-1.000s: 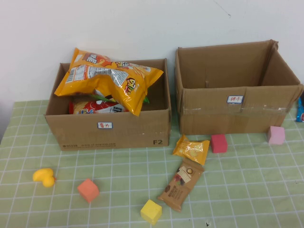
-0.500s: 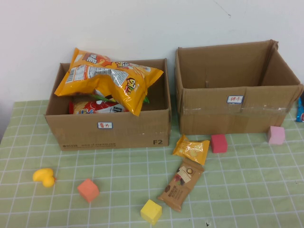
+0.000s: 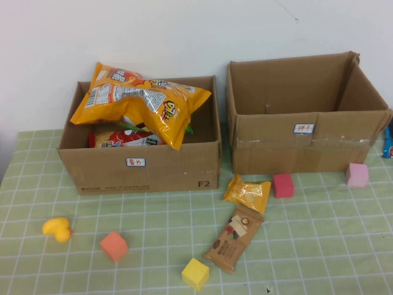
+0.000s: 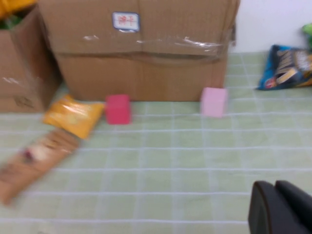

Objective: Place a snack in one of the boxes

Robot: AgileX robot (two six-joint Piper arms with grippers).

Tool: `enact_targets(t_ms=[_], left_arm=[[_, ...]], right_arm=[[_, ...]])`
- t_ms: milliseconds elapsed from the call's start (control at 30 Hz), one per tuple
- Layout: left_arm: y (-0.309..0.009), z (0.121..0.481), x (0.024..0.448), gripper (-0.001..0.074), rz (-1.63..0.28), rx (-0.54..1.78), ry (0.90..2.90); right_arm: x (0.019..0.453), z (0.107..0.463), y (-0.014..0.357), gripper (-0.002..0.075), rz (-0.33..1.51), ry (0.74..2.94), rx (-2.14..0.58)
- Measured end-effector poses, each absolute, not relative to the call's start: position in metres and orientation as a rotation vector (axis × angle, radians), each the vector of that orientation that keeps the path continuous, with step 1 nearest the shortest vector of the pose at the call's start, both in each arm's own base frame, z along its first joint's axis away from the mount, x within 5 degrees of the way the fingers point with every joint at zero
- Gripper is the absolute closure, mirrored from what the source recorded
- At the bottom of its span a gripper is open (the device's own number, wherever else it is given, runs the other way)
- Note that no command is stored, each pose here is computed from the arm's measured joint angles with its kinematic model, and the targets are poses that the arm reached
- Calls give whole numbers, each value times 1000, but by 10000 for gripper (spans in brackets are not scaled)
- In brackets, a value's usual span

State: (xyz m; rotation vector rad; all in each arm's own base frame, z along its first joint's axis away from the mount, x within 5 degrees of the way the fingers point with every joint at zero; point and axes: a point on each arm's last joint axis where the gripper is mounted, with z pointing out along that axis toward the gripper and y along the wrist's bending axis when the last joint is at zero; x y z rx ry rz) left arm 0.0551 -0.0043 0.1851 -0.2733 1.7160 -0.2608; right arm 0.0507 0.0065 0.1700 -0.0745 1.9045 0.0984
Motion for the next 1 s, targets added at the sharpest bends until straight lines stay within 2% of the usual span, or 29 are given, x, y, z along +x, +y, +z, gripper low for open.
enact_targets(t_ms=[67,167,267,367,500,567,633,733,1000], left_arm=[[-7,188,56,737,-466,-447,1658],[-10,193,56,737,-765,-692,1551],[-11,196,56,737,-886,-794,1484],[-9,198,56,737,-913,-831,1441],[-8,200,56,737,-911,-834,1419],[-10,202,56,737,-836,-725,1472],[-18,229,49,737,-711,-441,1524],[-26,262,46,737,-621,-218,1581],[-43,319,84,737,-467,396,2031]], right_arm=[[50,170,10,728,200,1906,-8],[49,171,19,728,498,1895,205],[48,177,29,728,874,1835,471],[48,181,32,728,993,1789,547],[49,184,31,728,973,1754,519],[50,185,29,728,948,1733,505],[51,187,27,728,890,1714,456],[51,187,27,728,834,1711,395],[50,185,29,728,795,1748,305]])
